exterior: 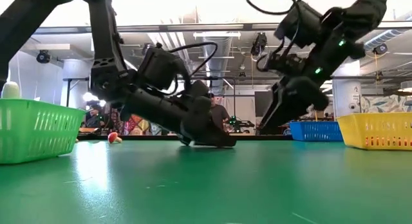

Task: Sort produce into baskets
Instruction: Put the red mushroom into the blue bin

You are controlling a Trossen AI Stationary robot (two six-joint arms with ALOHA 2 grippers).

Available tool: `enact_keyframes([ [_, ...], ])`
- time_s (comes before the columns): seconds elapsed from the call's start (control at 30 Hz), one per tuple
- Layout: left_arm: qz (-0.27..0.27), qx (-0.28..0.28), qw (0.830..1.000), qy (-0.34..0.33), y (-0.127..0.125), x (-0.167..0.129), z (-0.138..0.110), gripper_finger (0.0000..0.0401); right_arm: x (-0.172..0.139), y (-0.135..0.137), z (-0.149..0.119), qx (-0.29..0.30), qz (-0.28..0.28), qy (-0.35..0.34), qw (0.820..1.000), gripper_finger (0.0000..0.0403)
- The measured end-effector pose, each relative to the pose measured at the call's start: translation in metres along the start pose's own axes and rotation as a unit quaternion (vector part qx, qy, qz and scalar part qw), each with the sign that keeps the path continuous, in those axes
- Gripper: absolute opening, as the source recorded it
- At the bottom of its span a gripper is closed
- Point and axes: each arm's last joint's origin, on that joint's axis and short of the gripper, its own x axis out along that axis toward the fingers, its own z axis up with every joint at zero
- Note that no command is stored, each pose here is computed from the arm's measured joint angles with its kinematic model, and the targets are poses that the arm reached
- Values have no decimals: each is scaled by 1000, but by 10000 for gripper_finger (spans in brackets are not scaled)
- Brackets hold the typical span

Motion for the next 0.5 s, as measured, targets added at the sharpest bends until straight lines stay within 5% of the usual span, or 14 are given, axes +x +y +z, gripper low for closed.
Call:
enact_keyframes([
  [0.27,-13,-10,1000,-21,-5,-43,19,158,28,0,14,-31,79,-136,987,233],
  [0.5,-20,-8,998,-63,-8,-92,36,218,52,0,9,-39,99,-163,981,232],
])
